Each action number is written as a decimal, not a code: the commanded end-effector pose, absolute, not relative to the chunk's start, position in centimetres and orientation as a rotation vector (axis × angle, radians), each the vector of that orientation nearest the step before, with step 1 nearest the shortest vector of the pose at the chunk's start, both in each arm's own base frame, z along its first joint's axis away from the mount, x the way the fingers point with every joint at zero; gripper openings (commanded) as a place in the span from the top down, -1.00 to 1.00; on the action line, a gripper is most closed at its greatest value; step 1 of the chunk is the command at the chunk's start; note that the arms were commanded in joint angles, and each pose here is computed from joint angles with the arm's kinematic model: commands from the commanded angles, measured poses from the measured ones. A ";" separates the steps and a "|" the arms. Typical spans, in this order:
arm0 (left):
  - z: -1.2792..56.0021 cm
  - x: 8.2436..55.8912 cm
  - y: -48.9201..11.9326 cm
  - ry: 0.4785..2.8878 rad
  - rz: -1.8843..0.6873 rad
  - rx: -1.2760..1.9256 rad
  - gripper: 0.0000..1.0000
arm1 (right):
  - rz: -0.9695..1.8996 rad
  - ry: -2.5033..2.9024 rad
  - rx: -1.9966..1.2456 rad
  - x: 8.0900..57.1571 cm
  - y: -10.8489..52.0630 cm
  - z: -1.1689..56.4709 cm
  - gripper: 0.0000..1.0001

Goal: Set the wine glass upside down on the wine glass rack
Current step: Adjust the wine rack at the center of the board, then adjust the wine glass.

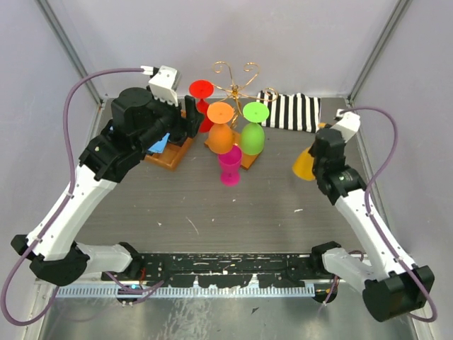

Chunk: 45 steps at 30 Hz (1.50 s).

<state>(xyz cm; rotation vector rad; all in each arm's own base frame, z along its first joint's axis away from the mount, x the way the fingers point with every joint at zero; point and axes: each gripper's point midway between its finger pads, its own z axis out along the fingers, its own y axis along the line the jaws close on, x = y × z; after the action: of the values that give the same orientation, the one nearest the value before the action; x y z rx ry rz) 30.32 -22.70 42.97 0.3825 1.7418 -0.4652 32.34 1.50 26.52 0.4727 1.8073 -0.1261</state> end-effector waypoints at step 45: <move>41.1 29.9 -22.9 1.758 -0.419 0.519 -0.59 | 0.685 1.156 -0.526 47.5 11.9 35.1 0.99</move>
<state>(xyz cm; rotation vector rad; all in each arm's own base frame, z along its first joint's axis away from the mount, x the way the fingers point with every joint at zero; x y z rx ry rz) 30.20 -22.91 39.93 0.5065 1.7877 -0.4091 48.45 12.01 30.90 -0.4724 1.2836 0.6093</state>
